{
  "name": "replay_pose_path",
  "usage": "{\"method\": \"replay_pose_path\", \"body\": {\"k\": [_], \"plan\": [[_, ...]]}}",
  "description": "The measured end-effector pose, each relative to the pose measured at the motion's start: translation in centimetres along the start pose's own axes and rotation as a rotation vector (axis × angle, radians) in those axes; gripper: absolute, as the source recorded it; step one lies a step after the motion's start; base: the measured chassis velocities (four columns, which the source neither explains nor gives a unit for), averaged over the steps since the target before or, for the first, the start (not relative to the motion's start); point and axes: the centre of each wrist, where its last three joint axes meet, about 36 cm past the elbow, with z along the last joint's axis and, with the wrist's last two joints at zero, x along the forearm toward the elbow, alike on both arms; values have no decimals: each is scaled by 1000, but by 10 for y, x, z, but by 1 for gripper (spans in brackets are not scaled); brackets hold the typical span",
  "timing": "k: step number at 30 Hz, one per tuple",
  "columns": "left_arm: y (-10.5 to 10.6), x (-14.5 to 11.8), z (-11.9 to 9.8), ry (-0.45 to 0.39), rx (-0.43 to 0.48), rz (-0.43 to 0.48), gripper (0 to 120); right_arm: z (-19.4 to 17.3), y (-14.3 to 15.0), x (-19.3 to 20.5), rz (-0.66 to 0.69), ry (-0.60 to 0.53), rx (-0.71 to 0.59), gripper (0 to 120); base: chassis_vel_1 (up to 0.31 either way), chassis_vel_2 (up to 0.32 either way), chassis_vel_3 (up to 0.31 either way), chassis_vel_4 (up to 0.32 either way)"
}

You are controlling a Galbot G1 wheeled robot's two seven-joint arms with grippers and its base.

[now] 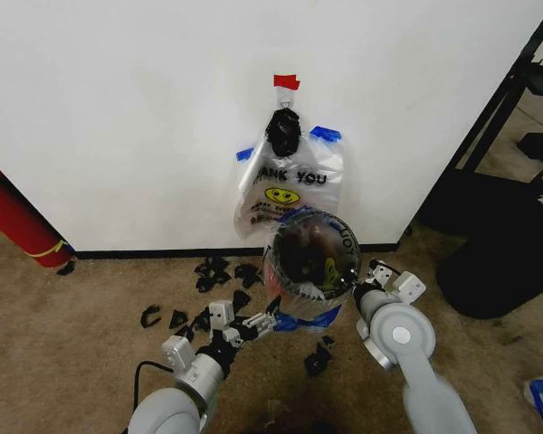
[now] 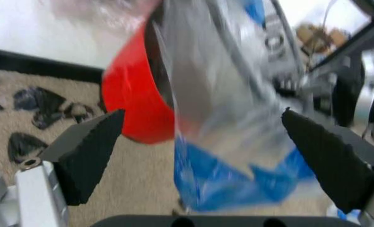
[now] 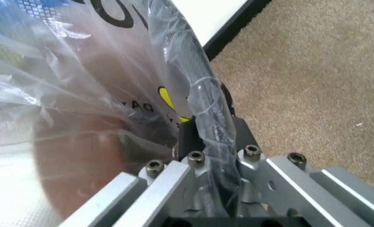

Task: Pick up the garbage bag from the wall and place it over the trash bin.

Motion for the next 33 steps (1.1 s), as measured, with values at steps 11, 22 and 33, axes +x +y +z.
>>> {"method": "replay_pose_path", "body": {"k": [11,22,33], "plan": [[8,-17,22,62,14,-16,65,6,6,5,-15,-1,2,0,0,0,0,0],[14,-31,25,66,3,-73,27,8,6,5,-13,-10,5,0,0,0,0,0],[19,-45,32,74,-26,-135,0,20,6,13,-20,16,28,0,0,0,0,0]]}}
